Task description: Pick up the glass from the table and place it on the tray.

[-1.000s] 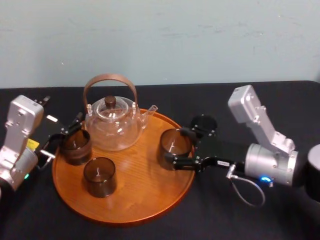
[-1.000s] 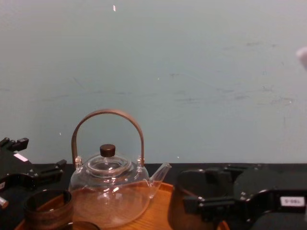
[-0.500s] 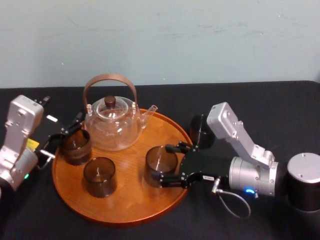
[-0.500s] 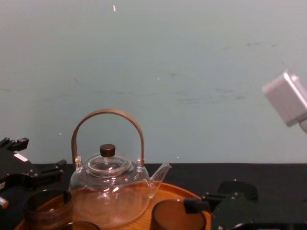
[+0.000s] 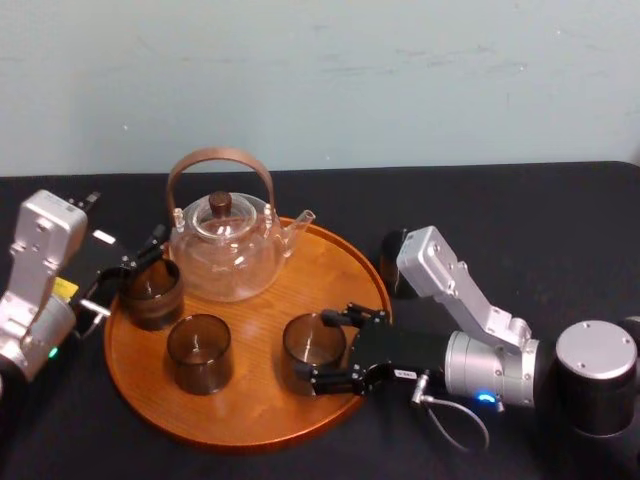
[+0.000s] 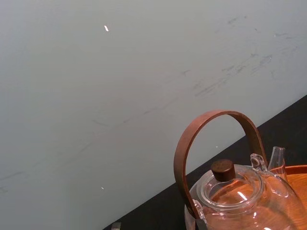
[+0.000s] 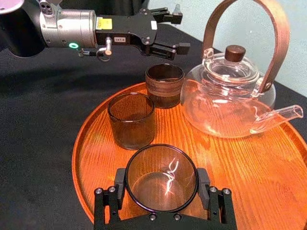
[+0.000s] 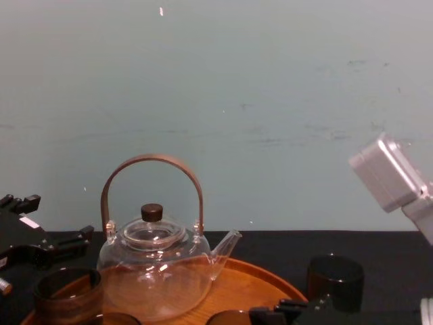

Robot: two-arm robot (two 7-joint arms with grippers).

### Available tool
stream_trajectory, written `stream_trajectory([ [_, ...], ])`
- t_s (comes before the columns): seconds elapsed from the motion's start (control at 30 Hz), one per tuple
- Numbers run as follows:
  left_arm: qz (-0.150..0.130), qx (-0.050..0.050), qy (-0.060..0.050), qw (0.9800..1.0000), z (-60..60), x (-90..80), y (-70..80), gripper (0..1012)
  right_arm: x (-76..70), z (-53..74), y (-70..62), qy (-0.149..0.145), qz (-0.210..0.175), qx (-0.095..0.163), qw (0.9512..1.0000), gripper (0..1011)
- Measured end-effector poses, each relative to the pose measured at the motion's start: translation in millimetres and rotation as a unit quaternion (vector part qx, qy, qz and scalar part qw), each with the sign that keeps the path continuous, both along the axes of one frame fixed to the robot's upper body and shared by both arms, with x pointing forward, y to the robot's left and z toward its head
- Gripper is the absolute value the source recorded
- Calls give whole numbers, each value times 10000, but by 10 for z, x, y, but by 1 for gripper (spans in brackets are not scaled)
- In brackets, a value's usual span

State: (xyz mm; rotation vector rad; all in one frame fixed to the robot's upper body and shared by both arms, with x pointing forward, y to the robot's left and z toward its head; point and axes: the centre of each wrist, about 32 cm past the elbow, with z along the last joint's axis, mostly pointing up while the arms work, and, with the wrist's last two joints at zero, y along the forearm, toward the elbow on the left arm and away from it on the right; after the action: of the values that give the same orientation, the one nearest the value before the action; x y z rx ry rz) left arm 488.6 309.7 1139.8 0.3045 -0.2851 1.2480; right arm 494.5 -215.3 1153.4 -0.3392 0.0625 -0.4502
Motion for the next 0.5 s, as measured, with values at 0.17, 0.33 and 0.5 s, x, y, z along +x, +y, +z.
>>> stream_trajectory([
  [0.17,0,0,0,10000,0,0,0,1001,6,-33,6,43,-8,-8,10000,903],
  [0.33,0,-1,0,10000,0,0,0,1001,10,-58,12,62,-18,-29,10000,903],
  [0.5,0,0,0,10000,0,0,0,1002,6,-72,17,51,-42,-69,10000,903],
])
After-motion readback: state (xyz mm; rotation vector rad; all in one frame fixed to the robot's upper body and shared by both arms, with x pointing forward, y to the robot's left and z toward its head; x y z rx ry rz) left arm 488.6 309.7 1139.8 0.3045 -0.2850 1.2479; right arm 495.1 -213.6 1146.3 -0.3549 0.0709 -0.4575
